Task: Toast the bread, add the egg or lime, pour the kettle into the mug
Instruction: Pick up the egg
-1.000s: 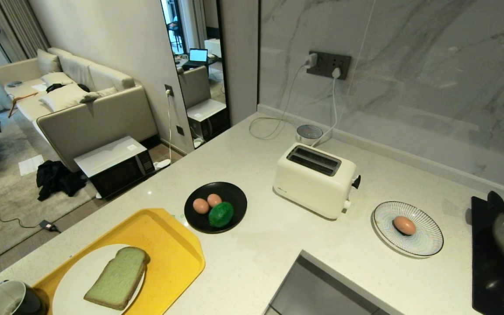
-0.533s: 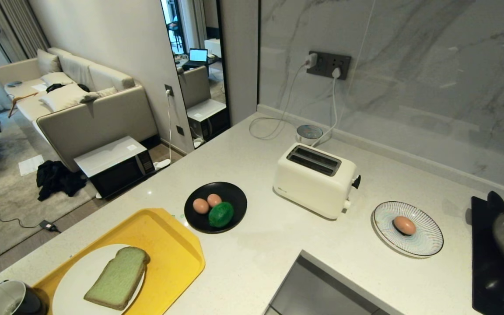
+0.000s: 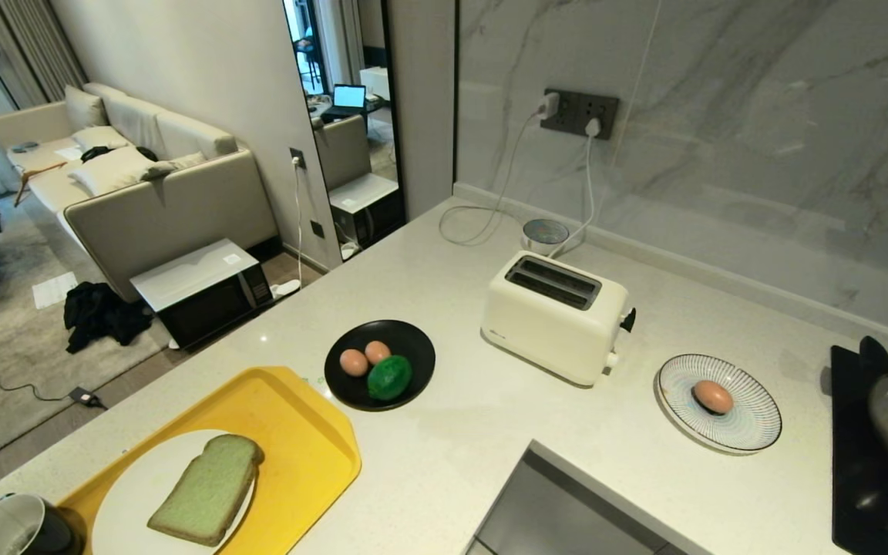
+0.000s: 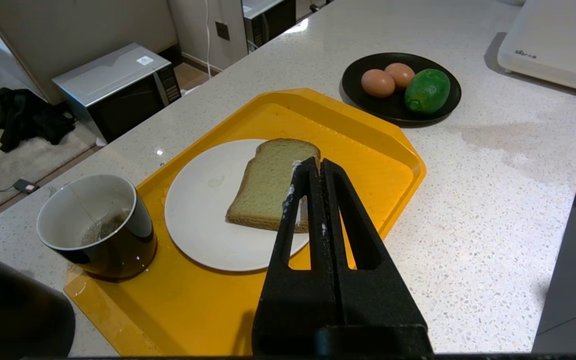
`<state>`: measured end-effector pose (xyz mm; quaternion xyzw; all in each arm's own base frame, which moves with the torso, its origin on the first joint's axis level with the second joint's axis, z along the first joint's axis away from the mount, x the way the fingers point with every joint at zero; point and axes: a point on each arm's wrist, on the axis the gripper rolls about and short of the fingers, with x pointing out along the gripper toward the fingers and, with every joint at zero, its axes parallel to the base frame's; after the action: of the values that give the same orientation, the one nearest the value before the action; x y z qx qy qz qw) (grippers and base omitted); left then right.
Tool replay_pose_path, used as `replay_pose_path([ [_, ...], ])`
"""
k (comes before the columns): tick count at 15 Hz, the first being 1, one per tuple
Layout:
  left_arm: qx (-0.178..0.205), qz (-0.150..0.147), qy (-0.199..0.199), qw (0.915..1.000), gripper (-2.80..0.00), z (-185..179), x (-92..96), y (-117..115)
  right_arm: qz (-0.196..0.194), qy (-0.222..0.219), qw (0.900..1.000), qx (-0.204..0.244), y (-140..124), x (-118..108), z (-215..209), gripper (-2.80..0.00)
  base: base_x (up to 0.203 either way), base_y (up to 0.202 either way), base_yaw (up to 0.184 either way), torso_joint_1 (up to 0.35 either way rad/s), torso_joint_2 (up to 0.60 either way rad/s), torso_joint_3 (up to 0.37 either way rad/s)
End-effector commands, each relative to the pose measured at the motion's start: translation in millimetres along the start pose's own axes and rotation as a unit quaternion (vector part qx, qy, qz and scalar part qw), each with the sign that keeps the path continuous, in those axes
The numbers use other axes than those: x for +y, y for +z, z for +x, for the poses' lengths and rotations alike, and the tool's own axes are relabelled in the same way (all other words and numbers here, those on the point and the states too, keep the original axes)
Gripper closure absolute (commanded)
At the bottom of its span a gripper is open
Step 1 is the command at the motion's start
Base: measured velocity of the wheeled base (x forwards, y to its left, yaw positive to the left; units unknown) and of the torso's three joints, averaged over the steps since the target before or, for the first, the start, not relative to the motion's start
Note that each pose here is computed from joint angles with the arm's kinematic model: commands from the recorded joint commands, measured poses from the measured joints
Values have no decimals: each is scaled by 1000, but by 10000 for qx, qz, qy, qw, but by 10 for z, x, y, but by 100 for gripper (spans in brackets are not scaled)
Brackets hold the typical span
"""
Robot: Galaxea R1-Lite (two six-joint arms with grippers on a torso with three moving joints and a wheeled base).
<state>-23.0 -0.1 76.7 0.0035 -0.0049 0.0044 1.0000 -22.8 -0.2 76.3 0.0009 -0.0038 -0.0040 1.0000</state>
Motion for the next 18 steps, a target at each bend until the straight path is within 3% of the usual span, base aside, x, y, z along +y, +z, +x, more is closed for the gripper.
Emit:
replay_pose_path([
  [1,-5,3,5,10000,0,0,0,0,-2,2,10000,8,0,0,1,0,0,0,0,2,3,-106],
  [13,29,150,-24,9999,0,0,-1,-6,4,2,10000,8,0,0,1,0,0,0,0,1,0,-9],
  [18,32,272,-52,9996,0,0,-3,-8,-2,2,10000,8,0,0,1,0,104,0,1,3,-1,0],
])
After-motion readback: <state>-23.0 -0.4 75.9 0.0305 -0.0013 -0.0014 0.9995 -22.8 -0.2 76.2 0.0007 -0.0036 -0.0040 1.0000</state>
